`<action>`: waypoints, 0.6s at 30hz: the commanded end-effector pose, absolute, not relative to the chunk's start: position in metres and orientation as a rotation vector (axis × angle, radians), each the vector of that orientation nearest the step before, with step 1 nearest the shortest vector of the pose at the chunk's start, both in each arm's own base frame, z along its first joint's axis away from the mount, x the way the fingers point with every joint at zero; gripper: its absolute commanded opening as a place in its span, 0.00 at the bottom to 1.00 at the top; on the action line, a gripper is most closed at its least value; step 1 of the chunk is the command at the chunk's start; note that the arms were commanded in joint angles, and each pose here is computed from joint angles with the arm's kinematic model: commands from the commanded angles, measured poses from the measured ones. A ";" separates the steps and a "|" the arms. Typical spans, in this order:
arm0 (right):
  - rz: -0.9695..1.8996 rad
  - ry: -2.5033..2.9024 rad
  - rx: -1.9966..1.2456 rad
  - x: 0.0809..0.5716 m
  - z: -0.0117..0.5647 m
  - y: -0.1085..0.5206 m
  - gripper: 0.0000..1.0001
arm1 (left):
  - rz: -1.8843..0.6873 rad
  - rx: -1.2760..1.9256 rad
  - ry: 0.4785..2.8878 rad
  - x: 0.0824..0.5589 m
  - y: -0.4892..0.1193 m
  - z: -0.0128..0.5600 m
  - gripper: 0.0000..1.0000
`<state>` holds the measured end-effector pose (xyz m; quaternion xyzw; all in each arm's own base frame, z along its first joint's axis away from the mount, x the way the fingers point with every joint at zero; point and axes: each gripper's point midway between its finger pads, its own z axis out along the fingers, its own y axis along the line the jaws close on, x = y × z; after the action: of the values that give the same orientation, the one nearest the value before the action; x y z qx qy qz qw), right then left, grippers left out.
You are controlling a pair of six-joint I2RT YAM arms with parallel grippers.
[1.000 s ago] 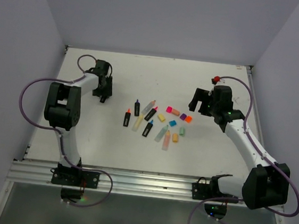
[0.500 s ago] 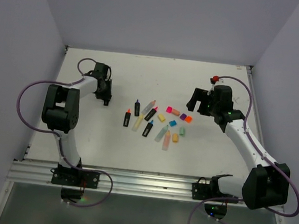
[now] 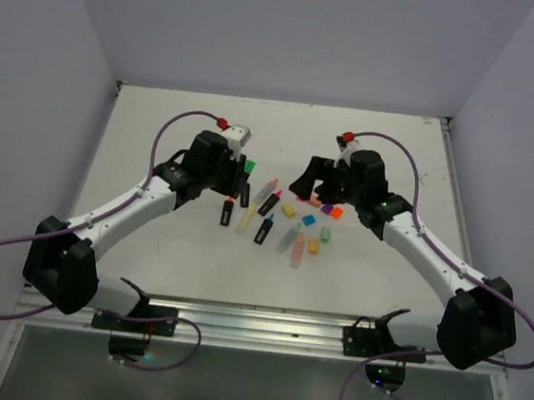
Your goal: Open the pen caps
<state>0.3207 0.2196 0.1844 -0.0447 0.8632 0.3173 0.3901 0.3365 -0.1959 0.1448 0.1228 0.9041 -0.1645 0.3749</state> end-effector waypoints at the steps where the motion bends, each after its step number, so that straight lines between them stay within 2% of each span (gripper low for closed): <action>1: 0.943 2.082 -0.058 0.335 0.226 0.249 0.89 | -0.522 0.379 2.249 0.317 -0.226 0.163 0.05; 9: 1.087 2.007 -0.031 0.341 0.254 0.283 0.81 | -0.565 0.503 2.179 0.287 -0.268 0.182 0.05; 18: 1.107 2.081 -0.040 0.339 0.231 0.300 0.67 | -0.588 0.524 2.143 0.283 -0.279 0.190 0.05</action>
<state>0.3382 0.2878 0.2174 -0.0116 0.8286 0.4114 0.3796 0.2755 -0.2709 0.1640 0.2190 0.8738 -0.2154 0.3770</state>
